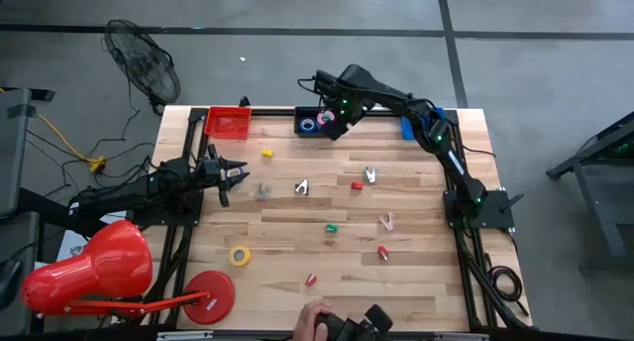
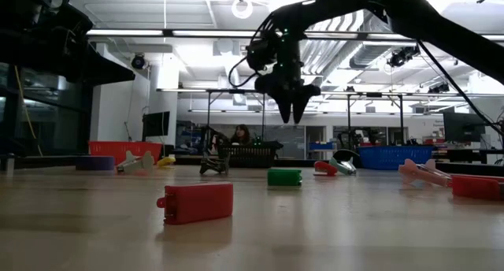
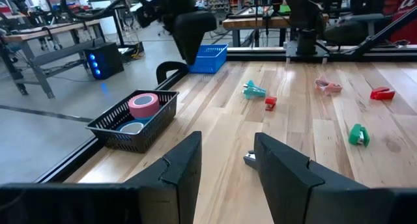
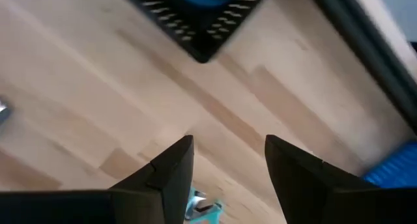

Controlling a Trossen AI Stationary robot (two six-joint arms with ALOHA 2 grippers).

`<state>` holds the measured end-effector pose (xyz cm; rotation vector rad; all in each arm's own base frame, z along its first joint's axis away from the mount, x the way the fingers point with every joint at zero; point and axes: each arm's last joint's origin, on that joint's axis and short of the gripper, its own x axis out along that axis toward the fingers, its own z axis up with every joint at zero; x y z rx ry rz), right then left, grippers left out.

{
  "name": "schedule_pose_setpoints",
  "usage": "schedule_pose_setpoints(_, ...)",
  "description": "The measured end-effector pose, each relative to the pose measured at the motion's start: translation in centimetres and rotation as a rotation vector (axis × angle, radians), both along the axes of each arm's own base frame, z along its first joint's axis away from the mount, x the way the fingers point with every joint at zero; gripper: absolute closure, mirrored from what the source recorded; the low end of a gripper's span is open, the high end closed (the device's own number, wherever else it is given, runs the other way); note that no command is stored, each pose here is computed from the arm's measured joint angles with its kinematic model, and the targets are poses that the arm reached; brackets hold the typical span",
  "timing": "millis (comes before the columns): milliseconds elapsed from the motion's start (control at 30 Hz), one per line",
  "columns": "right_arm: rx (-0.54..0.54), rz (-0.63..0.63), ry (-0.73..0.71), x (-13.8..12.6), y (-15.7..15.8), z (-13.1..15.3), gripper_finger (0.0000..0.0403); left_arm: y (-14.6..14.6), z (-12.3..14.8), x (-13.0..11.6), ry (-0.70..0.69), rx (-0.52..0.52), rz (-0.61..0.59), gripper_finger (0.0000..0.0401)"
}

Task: Pick and place Stapler, Stapler remover, tape
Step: Put the light blue staple remover into the blue bin

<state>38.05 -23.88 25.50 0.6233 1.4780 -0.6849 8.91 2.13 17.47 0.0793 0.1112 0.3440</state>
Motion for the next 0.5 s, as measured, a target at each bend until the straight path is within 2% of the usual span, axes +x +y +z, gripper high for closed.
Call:
schedule_pose_setpoints(100, -0.036, -0.050, 0.007, -0.2, 0.3, 0.6, 0.0221, 0.0, 0.0, 0.0, 0.000, 0.000, 0.000, 0.0263)
schedule_pose_setpoints(267, -0.050, -0.064, 0.002, -1.3, 1.7, 0.8, 0.0221, 0.0, 0.0, 0.0, 0.000, 0.000, 0.000, 0.0263)
schedule_pose_setpoints(500, -0.121, -0.183, -0.090, -4.9, 4.5, 0.6, 0.0221, 0.0, 0.0, 0.0, 0.000, 0.000, 0.000, 0.0263)
